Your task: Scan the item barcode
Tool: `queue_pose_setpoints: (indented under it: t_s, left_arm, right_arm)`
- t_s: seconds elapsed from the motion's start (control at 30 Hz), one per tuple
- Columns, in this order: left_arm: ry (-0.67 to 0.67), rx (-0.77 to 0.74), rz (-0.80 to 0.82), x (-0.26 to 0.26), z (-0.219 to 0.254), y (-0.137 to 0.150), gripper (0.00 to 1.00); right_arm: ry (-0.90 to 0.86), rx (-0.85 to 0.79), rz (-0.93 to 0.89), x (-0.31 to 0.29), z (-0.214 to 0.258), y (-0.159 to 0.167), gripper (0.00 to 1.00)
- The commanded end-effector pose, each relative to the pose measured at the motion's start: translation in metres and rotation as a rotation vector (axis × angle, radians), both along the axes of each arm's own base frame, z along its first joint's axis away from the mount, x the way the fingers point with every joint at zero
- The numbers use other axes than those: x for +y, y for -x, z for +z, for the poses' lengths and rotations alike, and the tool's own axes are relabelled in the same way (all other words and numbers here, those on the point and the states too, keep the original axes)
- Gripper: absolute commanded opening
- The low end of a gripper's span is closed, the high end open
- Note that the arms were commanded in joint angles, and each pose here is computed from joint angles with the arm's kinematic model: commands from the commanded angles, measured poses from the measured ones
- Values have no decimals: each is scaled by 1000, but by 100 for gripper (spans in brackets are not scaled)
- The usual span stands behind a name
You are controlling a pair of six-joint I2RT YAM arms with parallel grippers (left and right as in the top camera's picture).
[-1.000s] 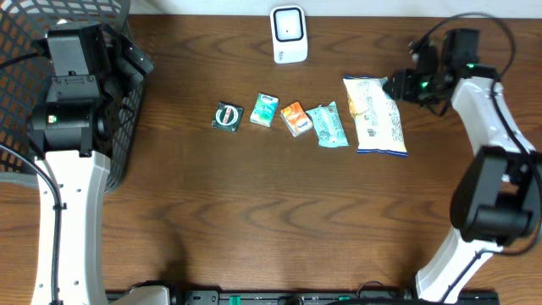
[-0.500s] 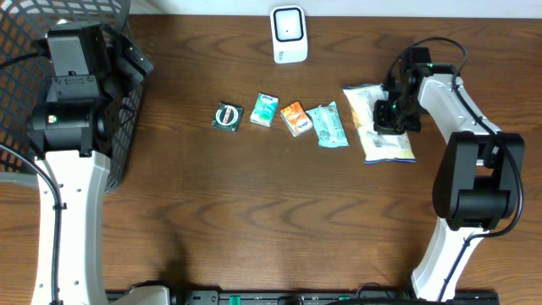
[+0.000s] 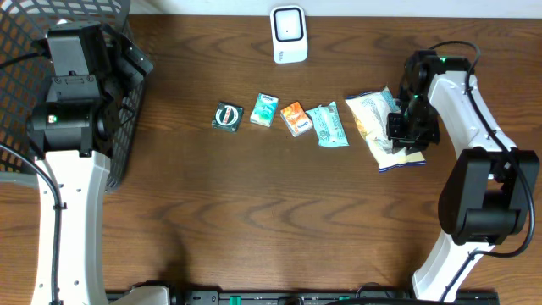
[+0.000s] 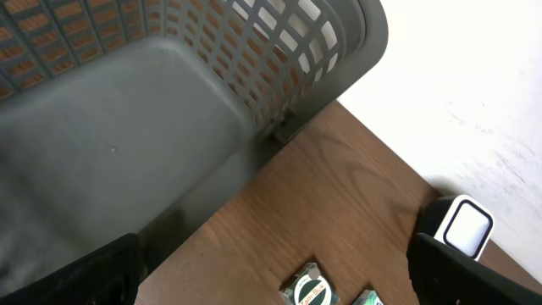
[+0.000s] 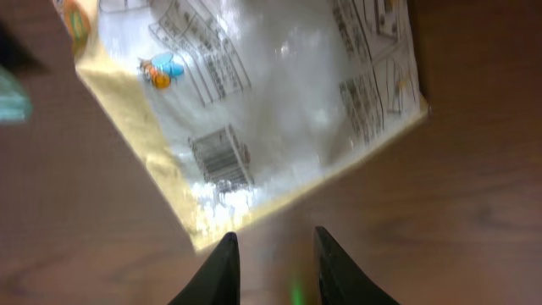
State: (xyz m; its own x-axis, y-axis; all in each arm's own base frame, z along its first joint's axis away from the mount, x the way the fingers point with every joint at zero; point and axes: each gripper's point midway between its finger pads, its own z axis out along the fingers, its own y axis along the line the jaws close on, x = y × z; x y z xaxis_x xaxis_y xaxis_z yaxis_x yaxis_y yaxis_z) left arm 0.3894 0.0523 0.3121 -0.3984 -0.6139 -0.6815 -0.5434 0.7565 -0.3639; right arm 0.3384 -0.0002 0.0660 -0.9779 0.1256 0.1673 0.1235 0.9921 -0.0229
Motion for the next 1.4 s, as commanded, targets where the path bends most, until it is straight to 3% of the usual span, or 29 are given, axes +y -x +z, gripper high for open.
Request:
queue_pose_setpoints:
  t_s: [0.0,0.1,0.13,0.17,0.3,0.53,0.63,0.67,0.8,1.07,1.37]
  left_arm:
    - [7,-7,14,2,2,2,98]
    - [7,-7,14,2,2,2,98]
    - [7,-7,14,2,2,2,98]
    - [7,-7,14,2,2,2,98]
    - [7,-7,14,2,2,2,98]
    - [7,-7,14,2,2,2,98]
    - [7,-7,14,2,2,2,98]
    - [7,-7,14,2,2,2,98]
    - [7,-7,14,2,2,2,97]
    - [7,-6,13,2,2,2,98]
    - [7,-7,14,2,2,2,98]
  right_arm:
    - [19,3,3,-1,-15,6,22]
    - [-13,-38,-1,5,-40,3,16]
    - [-31,-50,-3,8,-46,2,11]
    - [-82,-75,-10,17,-56,0,1]
    - [-204,-62,-10,38,-58,6,1]
    - [-188,-28,29,35,-12,3,1]
    - [-183,-111,62,34,15,-21,1]
    - [-150,-203,71,29,28,-45,1]
    - [-109,-376,83,23,38,-88,1]
    - [-119,-467,33,26,10,-112,1]
    - [-321,-541,34,78,-47,-112,1]
